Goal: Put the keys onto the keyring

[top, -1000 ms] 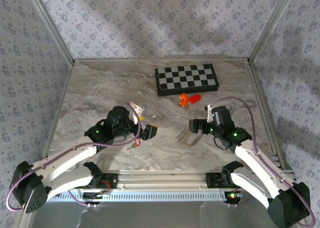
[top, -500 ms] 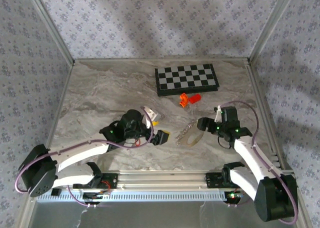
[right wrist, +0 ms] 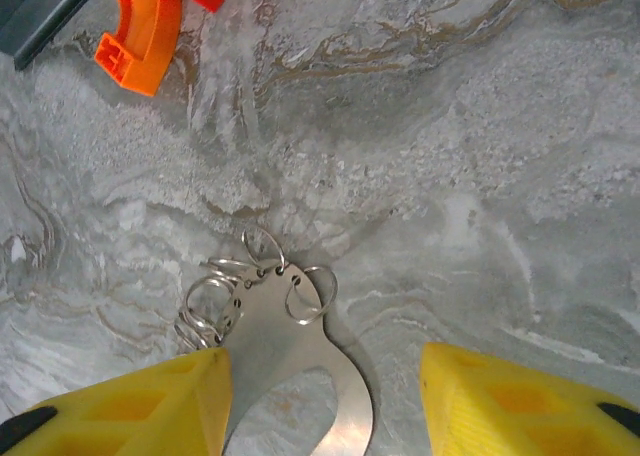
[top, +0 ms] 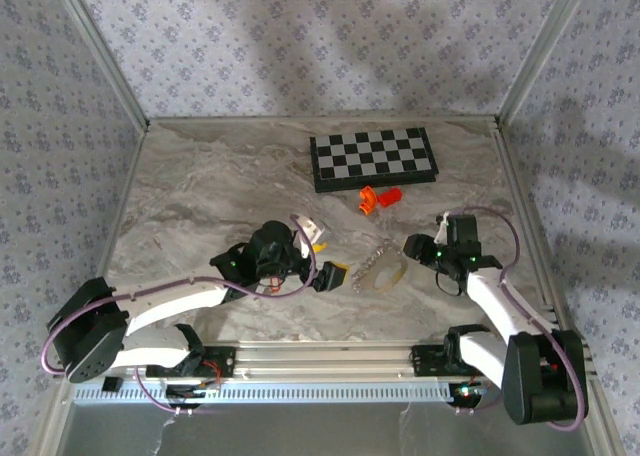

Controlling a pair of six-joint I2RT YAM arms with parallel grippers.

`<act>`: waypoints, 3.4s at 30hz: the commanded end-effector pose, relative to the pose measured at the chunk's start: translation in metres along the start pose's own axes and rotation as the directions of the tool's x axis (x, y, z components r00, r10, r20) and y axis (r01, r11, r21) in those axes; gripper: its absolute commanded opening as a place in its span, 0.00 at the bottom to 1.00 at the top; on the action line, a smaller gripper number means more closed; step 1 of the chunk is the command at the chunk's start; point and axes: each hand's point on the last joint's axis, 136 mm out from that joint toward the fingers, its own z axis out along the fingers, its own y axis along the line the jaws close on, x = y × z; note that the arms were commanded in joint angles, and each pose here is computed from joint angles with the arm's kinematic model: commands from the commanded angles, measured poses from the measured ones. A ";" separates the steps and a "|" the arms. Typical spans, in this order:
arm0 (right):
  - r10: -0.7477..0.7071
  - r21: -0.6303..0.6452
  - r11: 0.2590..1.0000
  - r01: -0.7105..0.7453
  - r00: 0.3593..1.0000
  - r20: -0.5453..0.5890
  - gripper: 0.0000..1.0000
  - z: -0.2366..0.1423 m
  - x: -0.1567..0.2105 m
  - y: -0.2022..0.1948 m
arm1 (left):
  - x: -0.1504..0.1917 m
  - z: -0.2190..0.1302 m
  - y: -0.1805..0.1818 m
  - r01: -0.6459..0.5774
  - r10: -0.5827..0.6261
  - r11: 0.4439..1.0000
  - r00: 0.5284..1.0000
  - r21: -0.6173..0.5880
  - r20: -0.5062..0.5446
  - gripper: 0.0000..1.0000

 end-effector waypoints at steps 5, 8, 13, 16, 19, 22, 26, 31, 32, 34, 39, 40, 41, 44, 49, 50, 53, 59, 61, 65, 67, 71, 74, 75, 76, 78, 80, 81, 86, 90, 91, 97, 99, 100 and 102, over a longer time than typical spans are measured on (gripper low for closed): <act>0.073 0.001 0.997 -0.073 0.997 0.013 0.48 0.016 -0.006 -0.005 | -0.018 -0.003 -0.013 -0.052 0.050 0.998 0.997 0.039 0.062 1.00; 0.099 -0.003 0.995 -0.099 0.995 -0.001 0.46 0.024 -0.004 -0.006 | -0.018 -0.005 -0.013 -0.057 0.055 0.998 0.996 0.038 0.064 1.00; 0.108 -0.005 0.994 -0.108 0.994 -0.018 0.43 0.033 0.000 -0.005 | -0.016 -0.006 -0.011 -0.062 0.060 0.998 0.996 0.030 0.067 1.00; 0.099 0.002 0.995 -0.099 0.995 -0.023 0.42 0.036 0.002 -0.005 | -0.014 -0.006 -0.009 -0.061 0.060 0.998 0.996 0.024 0.062 1.00; 0.121 0.010 0.993 -0.120 0.992 -0.028 0.41 0.039 0.004 -0.005 | -0.013 -0.005 -0.009 -0.063 0.062 0.998 0.996 0.024 0.059 0.99; 0.122 0.016 0.992 -0.122 0.992 -0.031 0.40 0.040 0.006 -0.006 | -0.012 -0.005 -0.009 -0.064 0.063 0.998 0.996 0.024 0.058 0.99; 0.121 0.024 0.992 -0.120 0.992 -0.034 0.39 0.042 0.009 -0.007 | -0.013 -0.005 -0.009 -0.065 0.063 0.998 0.996 0.025 0.061 0.99; 0.125 0.025 0.992 -0.124 0.991 -0.041 0.38 0.043 0.013 -0.006 | -0.013 -0.005 -0.009 -0.066 0.065 0.998 0.996 0.022 0.061 0.99; 0.123 0.027 0.992 -0.122 0.992 -0.041 0.38 0.043 0.014 -0.006 | -0.012 -0.005 -0.009 -0.066 0.065 0.998 0.996 0.022 0.060 0.99; 0.124 0.031 0.992 -0.122 0.992 -0.040 0.36 0.043 0.015 -0.007 | -0.012 -0.005 -0.008 -0.064 0.063 0.998 0.996 0.021 0.060 0.99; 0.124 0.031 0.992 -0.123 0.991 -0.043 0.33 0.046 0.016 -0.006 | -0.011 -0.005 -0.008 -0.064 0.062 0.998 0.996 0.021 0.061 0.99; 0.123 0.031 0.992 -0.122 0.991 -0.043 0.32 0.046 0.016 -0.006 | -0.011 -0.006 -0.008 -0.063 0.062 0.998 0.996 0.019 0.063 0.99; 0.123 0.029 0.992 -0.122 0.992 -0.041 0.32 0.046 0.015 -0.005 | -0.011 -0.006 -0.008 -0.063 0.062 0.998 0.996 0.018 0.061 0.99; 0.121 0.027 0.992 -0.120 0.992 -0.041 0.31 0.046 0.015 -0.004 | -0.010 -0.006 -0.007 -0.064 0.063 0.998 0.996 0.015 0.062 0.99; 0.124 0.026 0.992 -0.123 0.991 -0.042 0.30 0.047 0.016 -0.002 | -0.008 -0.006 -0.006 -0.061 0.060 0.998 0.996 0.012 0.059 0.99; 0.125 0.025 0.992 -0.124 0.991 -0.043 0.30 0.047 0.017 -0.002 | -0.007 -0.006 -0.005 -0.060 0.059 0.998 0.997 0.011 0.058 0.99; 0.128 0.023 0.992 -0.127 0.991 -0.046 0.30 0.048 0.018 -0.001 | -0.007 -0.006 -0.005 -0.060 0.059 0.998 0.997 0.009 0.059 0.99; 0.130 0.021 0.991 -0.129 0.990 -0.050 0.27 0.050 0.019 0.000 | -0.006 -0.007 -0.005 -0.060 0.059 0.998 0.997 0.009 0.058 0.99; 0.132 0.022 0.991 -0.131 0.990 -0.052 0.26 0.051 0.020 0.000 | -0.005 -0.007 -0.004 -0.060 0.059 0.998 0.997 0.008 0.058 0.99; 0.135 0.016 0.991 -0.134 0.990 -0.051 0.23 0.051 0.019 0.002 | -0.004 -0.006 -0.003 -0.058 0.058 0.998 0.997 0.005 0.056 0.99; 0.137 0.014 0.990 -0.137 0.989 -0.055 0.22 0.052 0.020 0.002 | -0.004 -0.006 -0.003 -0.059 0.058 0.998 0.997 0.004 0.055 0.99; 0.140 0.007 0.990 -0.140 0.989 -0.054 0.20 0.052 0.019 0.004 | -0.003 -0.006 -0.003 -0.058 0.058 0.998 0.997 0.003 0.051 0.99; 0.141 0.005 0.990 -0.140 0.989 -0.054 0.19 0.052 0.019 0.004 | -0.002 -0.006 -0.002 -0.057 0.057 0.998 0.997 0.000 0.050 0.99; 0.141 0.005 0.990 -0.141 0.989 -0.052 0.19 0.052 0.019 0.004 | -0.002 -0.006 -0.003 -0.058 0.058 0.998 0.997 0.001 0.051 0.99; 0.140 0.004 0.990 -0.140 0.989 -0.053 0.18 0.052 0.019 0.005 | -0.003 -0.006 -0.003 -0.058 0.058 0.998 0.997 0.002 0.053 0.99; 0.143 0.007 0.990 -0.142 0.988 -0.055 0.17 0.052 0.020 0.004 | -0.002 -0.006 -0.003 -0.057 0.057 0.998 0.997 0.001 0.052 0.99; 0.142 0.008 0.990 -0.142 0.989 -0.051 0.16 0.052 0.019 0.004 | -0.002 -0.006 -0.002 -0.057 0.057 0.998 0.997 0.001 0.051 0.99; 0.142 0.008 0.990 -0.142 0.989 -0.052 0.16 0.052 0.019 0.004 | -0.002 -0.006 -0.002 -0.058 0.058 0.998 0.997 0.001 0.051 0.99; 0.141 0.003 0.990 -0.141 0.989 -0.050 0.14 0.052 0.018 0.005 | -0.002 -0.007 -0.003 -0.059 0.059 0.998 0.997 0.000 0.051 0.99; 0.139 -0.003 0.990 -0.139 0.989 -0.050 0.13 0.052 0.017 0.007 | -0.002 -0.007 -0.002 -0.057 0.057 0.998 0.997 -0.001 0.050 0.99; 0.138 -0.006 0.990 -0.138 0.989 -0.050 0.13 0.052 0.016 0.008 | -0.001 -0.007 -0.002 -0.057 0.057 0.998 0.997 -0.002 0.050 0.99; 0.154 -0.034 0.987 -0.156 0.987 -0.051 0.24 0.051 0.015 0.014 | 0.000 -0.006 -0.002 -0.058 0.058 0.998 0.997 -0.001 0.046 0.99; 0.169 -0.046 0.984 -0.171 0.984 -0.052 0.28 0.051 0.014 0.015 | -0.001 -0.007 -0.002 -0.058 0.058 0.998 0.997 -0.002 0.047 0.99; 0.172 -0.050 0.983 -0.175 0.984 -0.053 0.28 0.051 0.014 0.016 | -0.001 -0.007 -0.002 -0.058 0.058 0.998 0.997 -0.002 0.047 0.99; 0.179 -0.059 0.982 -0.182 0.983 -0.051 0.28 0.050 0.013 0.018 | -0.001 -0.007 -0.002 -0.057 0.057 0.998 0.997 -0.002 0.048 0.99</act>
